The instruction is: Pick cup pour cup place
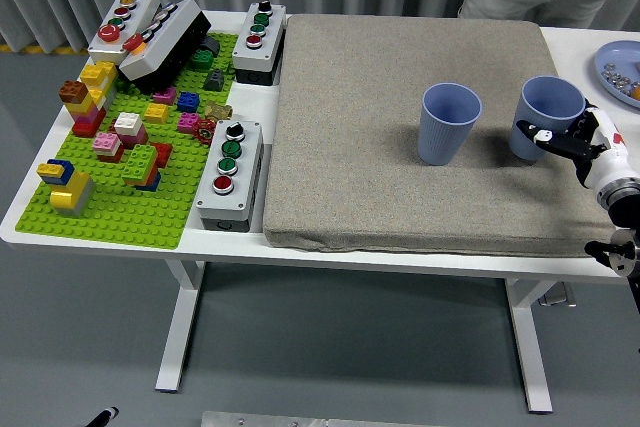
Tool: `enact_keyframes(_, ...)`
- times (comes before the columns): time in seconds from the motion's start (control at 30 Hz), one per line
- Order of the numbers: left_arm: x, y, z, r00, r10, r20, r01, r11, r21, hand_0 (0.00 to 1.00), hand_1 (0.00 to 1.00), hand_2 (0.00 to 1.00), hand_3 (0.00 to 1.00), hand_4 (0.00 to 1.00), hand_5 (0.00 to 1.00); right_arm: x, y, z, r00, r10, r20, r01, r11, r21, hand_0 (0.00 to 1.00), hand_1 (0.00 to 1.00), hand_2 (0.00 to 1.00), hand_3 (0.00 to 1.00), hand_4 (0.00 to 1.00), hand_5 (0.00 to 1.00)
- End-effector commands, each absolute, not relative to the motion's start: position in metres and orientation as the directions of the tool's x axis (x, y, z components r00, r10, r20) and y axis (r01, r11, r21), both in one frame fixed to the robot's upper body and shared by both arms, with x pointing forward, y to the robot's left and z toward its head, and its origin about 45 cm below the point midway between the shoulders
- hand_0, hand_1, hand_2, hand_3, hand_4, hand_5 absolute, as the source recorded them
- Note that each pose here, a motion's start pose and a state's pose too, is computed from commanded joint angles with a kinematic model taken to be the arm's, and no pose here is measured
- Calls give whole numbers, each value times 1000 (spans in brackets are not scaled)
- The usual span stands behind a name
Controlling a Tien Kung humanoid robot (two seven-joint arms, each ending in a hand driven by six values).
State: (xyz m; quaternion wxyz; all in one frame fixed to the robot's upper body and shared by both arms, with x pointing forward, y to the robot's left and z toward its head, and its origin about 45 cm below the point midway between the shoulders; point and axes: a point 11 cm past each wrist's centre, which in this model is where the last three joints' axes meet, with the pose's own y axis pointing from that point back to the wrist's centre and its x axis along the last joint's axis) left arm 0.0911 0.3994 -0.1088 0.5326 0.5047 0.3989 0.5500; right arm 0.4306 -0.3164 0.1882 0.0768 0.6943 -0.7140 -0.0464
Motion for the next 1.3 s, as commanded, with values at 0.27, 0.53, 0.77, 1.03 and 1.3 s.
enact_keyframes(0.27, 91, 400, -109, 77, 988, 131, -183, -115, 976, 834, 811, 862, 779, 619, 998, 432, -300, 212, 16, -992, 128, -993, 0, 120, 809, 734, 653, 757, 793, 144)
enact_keyframes(0.53, 91, 400, -109, 75, 989, 131, -183, -115, 976, 834, 811, 862, 779, 619, 998, 431, -280, 238, 41, -971, 235, -998, -30, 49, 811, 734, 655, 758, 795, 148)
enact_keyframes(0.77, 92, 400, -108, 76, 988, 131, -184, -116, 976, 834, 810, 862, 778, 619, 998, 434, -274, 247, 31, -945, 325, -999, -28, 16, 813, 737, 657, 758, 768, 121)
enact_keyframes(1.03, 91, 401, -108, 77, 988, 132, -183, -116, 976, 834, 810, 862, 779, 619, 998, 434, -277, 243, 7, -915, 404, -1000, -5, 6, 817, 742, 655, 755, 763, 117)
enact_keyframes(1.3, 90, 401, -108, 78, 988, 133, -181, -117, 977, 835, 810, 862, 779, 619, 998, 433, -269, 251, -4, -848, 529, -1000, -11, -27, 818, 742, 656, 753, 762, 115)
